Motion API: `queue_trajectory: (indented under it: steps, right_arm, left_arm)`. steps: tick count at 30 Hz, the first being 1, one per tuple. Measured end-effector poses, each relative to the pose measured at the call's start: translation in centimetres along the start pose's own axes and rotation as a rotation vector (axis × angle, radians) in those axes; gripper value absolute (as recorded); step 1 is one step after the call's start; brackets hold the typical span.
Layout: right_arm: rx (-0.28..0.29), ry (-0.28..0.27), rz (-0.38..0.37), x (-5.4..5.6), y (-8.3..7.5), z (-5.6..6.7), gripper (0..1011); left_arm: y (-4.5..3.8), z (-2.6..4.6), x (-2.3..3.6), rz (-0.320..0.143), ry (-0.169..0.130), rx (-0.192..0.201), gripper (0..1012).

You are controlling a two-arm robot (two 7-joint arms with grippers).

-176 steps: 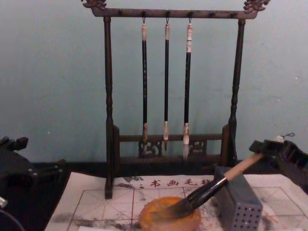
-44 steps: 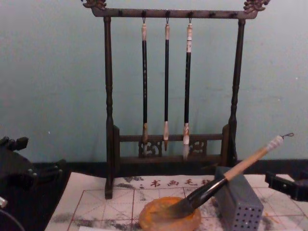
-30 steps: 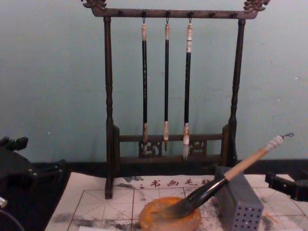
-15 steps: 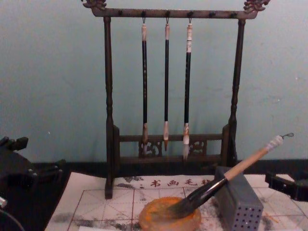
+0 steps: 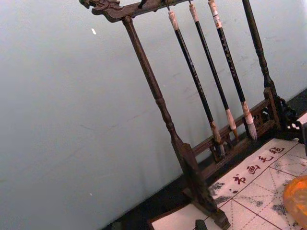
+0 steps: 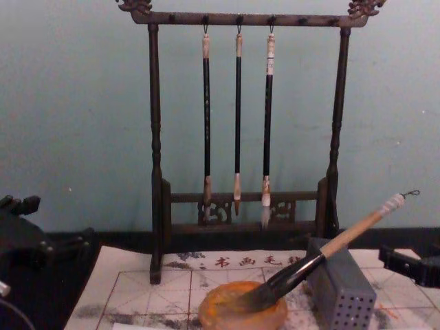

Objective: Pick up the brush from the inkstone, write on the paper, then place the brush back to its original position.

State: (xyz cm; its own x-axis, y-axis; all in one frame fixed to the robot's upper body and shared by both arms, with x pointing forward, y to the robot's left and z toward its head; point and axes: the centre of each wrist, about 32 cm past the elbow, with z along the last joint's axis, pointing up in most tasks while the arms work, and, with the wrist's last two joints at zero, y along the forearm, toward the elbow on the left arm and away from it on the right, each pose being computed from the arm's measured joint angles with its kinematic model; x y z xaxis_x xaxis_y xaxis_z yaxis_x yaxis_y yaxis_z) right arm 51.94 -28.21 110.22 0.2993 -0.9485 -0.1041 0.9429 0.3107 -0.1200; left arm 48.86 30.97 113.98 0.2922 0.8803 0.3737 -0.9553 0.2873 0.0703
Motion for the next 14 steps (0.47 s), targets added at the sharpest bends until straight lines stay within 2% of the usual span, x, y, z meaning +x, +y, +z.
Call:
queue_trajectory:
  steps: [14]
  right_arm:
    - [0.0,0.0,0.0,0.0,0.0,0.0,1000]
  left_arm:
    - [0.0,0.0,0.0,0.0,0.0,0.0,1001]
